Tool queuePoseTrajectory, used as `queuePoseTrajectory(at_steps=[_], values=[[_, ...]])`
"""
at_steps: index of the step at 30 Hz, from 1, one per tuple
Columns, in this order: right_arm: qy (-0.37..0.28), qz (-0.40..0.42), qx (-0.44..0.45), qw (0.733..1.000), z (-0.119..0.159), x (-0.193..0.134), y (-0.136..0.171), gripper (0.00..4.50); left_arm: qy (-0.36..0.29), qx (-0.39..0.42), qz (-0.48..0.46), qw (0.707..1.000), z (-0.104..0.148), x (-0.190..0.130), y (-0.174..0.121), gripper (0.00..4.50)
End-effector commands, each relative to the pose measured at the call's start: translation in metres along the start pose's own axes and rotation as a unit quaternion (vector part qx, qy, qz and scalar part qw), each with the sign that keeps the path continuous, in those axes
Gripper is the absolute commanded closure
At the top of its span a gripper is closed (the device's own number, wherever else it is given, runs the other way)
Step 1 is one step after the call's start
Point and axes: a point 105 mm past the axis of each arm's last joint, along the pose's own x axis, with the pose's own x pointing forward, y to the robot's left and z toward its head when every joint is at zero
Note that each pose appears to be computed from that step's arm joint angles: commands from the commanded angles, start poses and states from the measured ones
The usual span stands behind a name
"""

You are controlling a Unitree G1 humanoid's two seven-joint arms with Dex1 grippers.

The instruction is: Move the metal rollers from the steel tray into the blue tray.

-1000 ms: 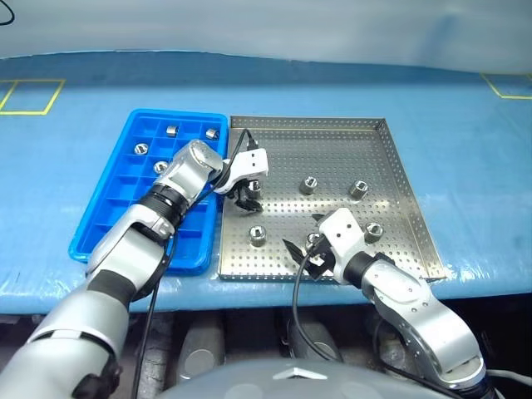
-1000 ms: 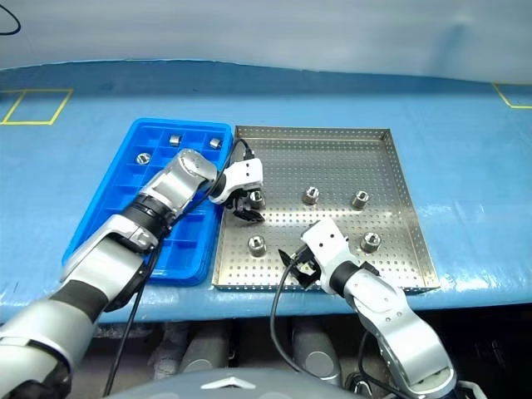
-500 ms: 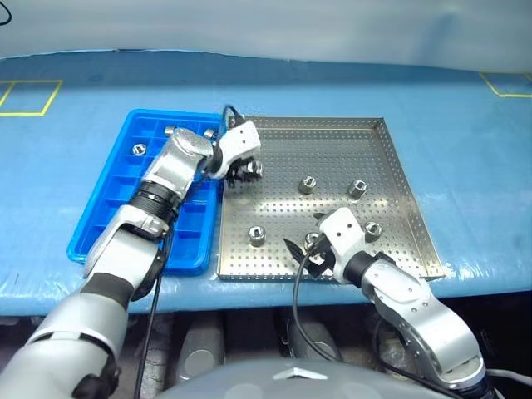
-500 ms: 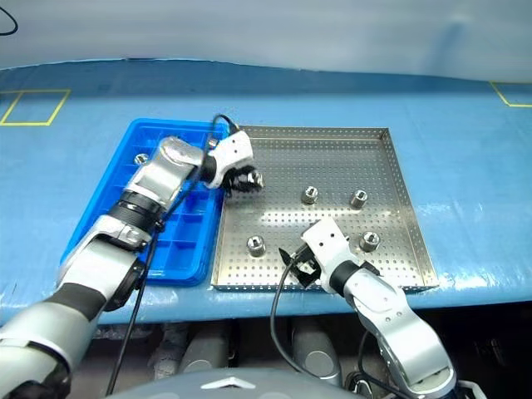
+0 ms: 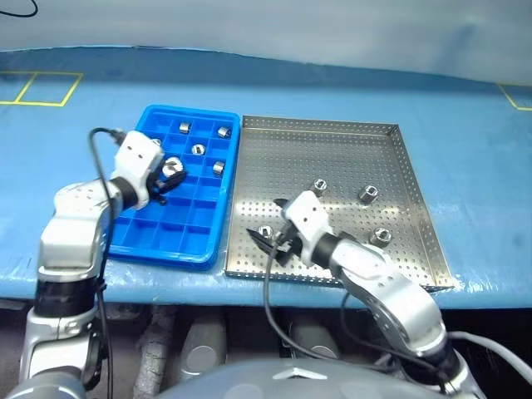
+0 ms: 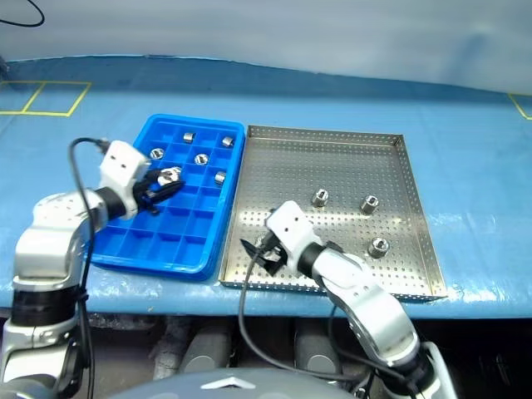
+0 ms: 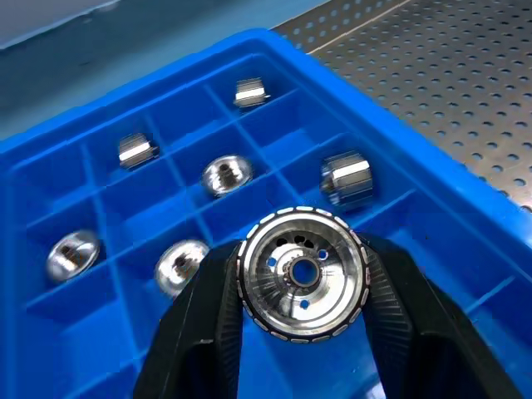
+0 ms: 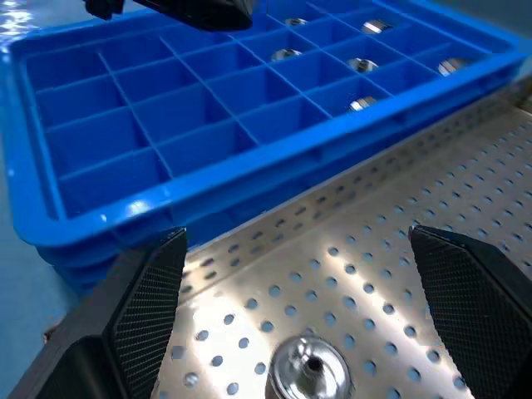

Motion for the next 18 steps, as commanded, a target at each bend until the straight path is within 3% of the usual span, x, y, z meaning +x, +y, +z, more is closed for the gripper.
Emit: queuePoseTrajectory(at_steps=[1,10,18], values=[[-0.029,0.051,-0.024,0.998,0.014,0.011,0.014,0.0,-0.01,0.0,0.051,0.999,0.005,-0.012,0.012,2.79],[-0.036,0.067,-0.027,0.997,0.015,0.016,0.019,0.0,0.017,-0.021,0.163,0.986,-0.015,-0.003,0.041,2.79],[-0.033,0.047,-0.016,0.998,0.011,0.011,0.017,0.0,0.024,-0.041,0.195,0.98,-0.022,0.024,0.048,2.79]])
